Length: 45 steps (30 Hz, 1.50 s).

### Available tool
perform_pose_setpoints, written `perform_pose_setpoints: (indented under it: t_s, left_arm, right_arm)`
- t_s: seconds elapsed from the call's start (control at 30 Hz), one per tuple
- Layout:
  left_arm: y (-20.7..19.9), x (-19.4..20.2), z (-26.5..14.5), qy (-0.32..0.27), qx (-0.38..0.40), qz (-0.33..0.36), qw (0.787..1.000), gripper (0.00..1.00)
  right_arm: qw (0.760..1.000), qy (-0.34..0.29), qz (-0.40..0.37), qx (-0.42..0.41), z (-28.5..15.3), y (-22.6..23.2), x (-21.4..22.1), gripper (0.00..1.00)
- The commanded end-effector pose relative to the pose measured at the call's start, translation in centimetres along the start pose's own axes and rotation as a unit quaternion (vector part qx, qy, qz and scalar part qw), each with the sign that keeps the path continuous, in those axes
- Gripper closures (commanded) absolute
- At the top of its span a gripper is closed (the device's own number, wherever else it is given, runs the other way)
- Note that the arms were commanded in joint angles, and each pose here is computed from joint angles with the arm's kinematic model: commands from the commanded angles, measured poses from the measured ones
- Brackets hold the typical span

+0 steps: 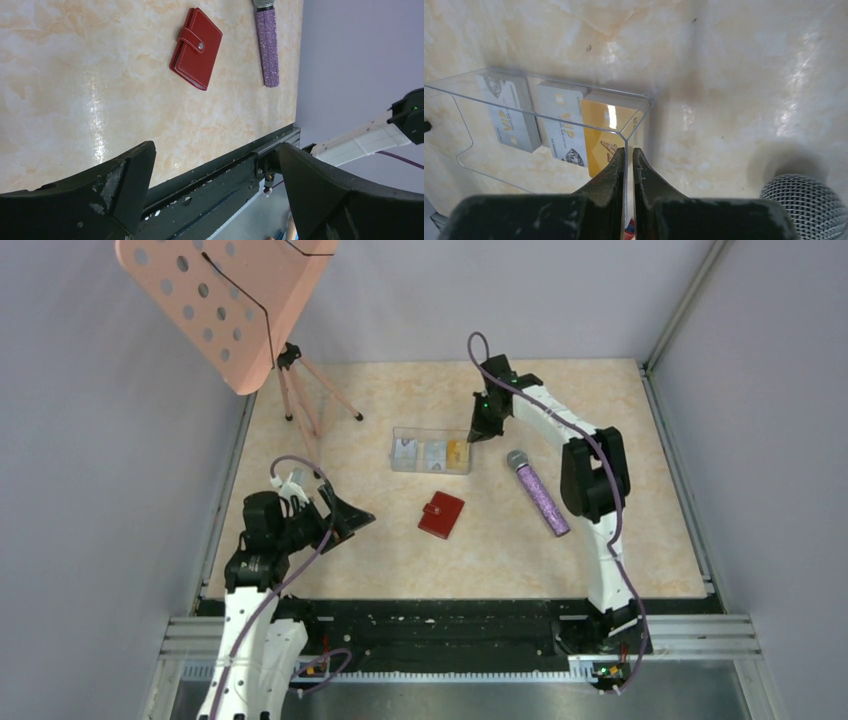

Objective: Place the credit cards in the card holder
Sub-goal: Move the storage box to the center of the board, then pick up the card holder from the center of the board.

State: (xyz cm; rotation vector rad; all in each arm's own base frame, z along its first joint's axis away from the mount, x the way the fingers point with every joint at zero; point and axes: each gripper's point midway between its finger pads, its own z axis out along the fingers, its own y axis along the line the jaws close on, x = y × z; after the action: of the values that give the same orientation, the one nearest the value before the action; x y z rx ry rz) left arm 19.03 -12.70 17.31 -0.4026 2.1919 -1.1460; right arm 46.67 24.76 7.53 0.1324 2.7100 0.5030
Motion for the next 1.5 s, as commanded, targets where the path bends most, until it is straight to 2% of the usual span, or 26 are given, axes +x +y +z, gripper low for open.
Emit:
perform_pose_setpoints:
  t_s: [0.0, 0.3, 0.53, 0.63, 0.67, 0.8, 0.87, 0.97, 1.1, 1.3, 1.47]
  left_arm:
    - [1.7, 0.3, 0.5, 0.000, -0.030, -0.029, 0.999, 0.01]
    - [3.9, 1.8, 2.0, 0.051, -0.059, -0.078, 0.994, 0.05]
    - [3.9, 2.5, 2.5, 0.064, -0.064, -0.073, 0.993, 0.07]
    - [3.1, 3.1, 3.0, 0.072, -0.050, -0.066, 0.994, 0.07]
    - [2.7, 3.4, 3.2, 0.075, -0.044, -0.062, 0.994, 0.07]
    - [1.1, 5.2, 4.4, 0.097, -0.032, -0.029, 0.994, 0.07]
    - [0.3, 6.0, 5.2, 0.108, -0.026, -0.015, 0.994, 0.09]
    - [-0.4, 7.5, 6.6, 0.135, -0.025, -0.001, 0.991, 0.12]
    - [0.0, 8.6, 8.6, 0.152, -0.057, 0.021, 0.987, 0.18]
    - [0.6, 9.7, 11.8, 0.148, -0.075, 0.044, 0.985, 0.40]
    - [1.2, 10.0, 13.5, 0.127, -0.091, 0.063, 0.986, 0.45]
  right_arm:
    - [0.999, 0.026, -0.026, -0.032, -2.0, 3.2, 3.8, 1.00]
    - [0.997, 0.038, -0.030, -0.067, -4.1, 5.1, 9.3, 1.00]
    - [0.995, 0.055, -0.045, -0.074, -4.8, 6.0, 12.6, 1.00]
    - [0.995, 0.047, -0.046, -0.081, -5.5, 6.4, 12.6, 0.99]
    - [0.994, 0.041, -0.048, -0.091, -5.9, 6.7, 12.4, 0.97]
    - [0.990, 0.004, -0.053, -0.127, -8.7, 8.0, 11.5, 0.61]
    - [0.990, -0.011, -0.046, -0.132, -10.0, 7.5, 11.9, 0.49]
    - [0.988, -0.034, -0.028, -0.151, -12.0, 6.9, 12.9, 0.38]
    - [0.984, -0.023, 0.007, -0.176, -12.2, 4.7, 16.8, 0.36]
    - [0.972, -0.006, 0.044, -0.230, -10.4, 2.6, 21.5, 0.36]
    - [0.969, 0.020, 0.050, -0.240, -8.0, 2.1, 23.1, 0.37]
